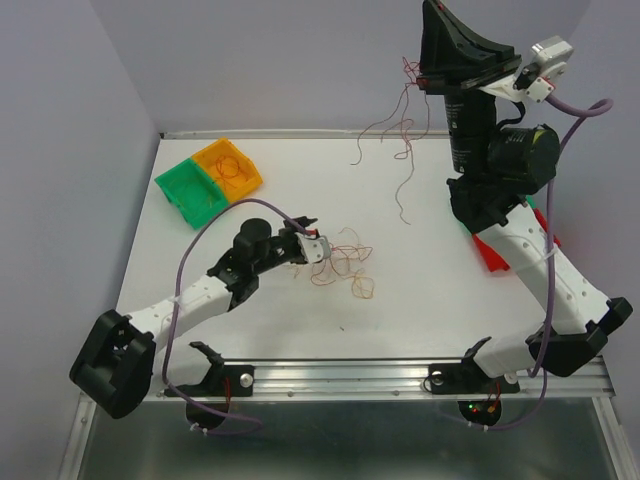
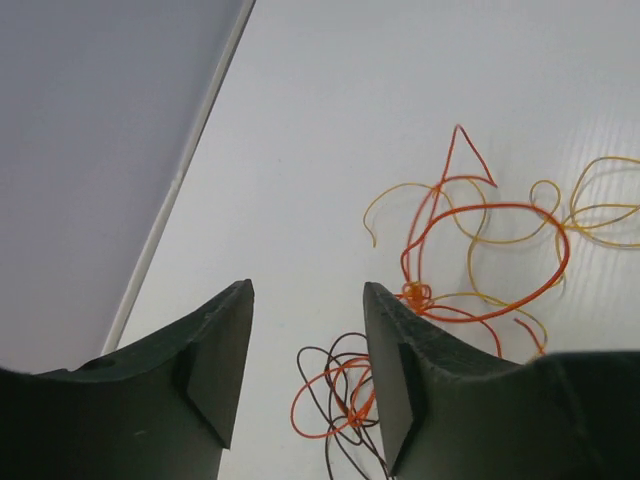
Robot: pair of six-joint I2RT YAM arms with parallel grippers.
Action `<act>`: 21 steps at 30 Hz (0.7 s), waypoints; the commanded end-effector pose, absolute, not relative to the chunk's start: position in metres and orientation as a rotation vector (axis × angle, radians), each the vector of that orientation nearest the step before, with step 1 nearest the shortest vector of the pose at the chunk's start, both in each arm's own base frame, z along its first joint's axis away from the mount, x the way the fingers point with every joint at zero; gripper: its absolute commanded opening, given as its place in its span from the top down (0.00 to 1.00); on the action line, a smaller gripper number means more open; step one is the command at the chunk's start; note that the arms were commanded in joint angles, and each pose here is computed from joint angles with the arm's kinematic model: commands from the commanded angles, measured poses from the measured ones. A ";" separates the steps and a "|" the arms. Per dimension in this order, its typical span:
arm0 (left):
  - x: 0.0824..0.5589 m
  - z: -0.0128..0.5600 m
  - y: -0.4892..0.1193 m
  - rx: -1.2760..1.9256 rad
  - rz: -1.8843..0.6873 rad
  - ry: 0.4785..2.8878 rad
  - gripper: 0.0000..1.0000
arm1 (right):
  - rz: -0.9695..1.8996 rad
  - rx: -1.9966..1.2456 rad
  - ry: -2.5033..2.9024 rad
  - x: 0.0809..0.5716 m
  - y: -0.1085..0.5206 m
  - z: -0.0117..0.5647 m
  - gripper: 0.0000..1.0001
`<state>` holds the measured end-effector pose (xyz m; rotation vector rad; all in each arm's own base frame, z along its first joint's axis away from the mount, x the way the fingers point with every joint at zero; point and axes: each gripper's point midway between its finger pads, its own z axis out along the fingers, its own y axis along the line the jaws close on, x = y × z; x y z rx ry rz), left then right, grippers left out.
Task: Untangle the cables
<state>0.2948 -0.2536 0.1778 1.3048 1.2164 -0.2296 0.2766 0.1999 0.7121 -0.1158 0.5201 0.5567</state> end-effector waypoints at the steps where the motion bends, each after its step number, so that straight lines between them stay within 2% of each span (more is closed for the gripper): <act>1: 0.290 0.221 -0.263 1.267 -0.307 1.133 0.35 | 0.568 -0.104 0.526 0.275 0.199 0.707 0.99; 2: 0.288 0.223 -0.263 1.275 -0.316 1.137 0.32 | 0.598 -0.122 0.532 0.275 0.205 0.704 0.99; 3: 0.287 0.238 -0.263 1.270 -0.311 1.105 0.22 | 0.613 -0.132 0.535 0.275 0.209 0.702 0.99; 6: 0.279 0.262 -0.259 1.257 -0.313 1.053 0.02 | 0.682 -0.162 0.550 0.276 0.222 0.695 0.99; 11: 0.286 0.322 -0.255 1.033 -0.352 1.000 0.01 | 0.800 -0.200 0.569 0.278 0.245 0.684 0.99; 21: 0.324 0.373 -0.269 0.862 -0.380 0.959 0.01 | 0.884 -0.209 0.554 0.281 0.258 0.682 0.99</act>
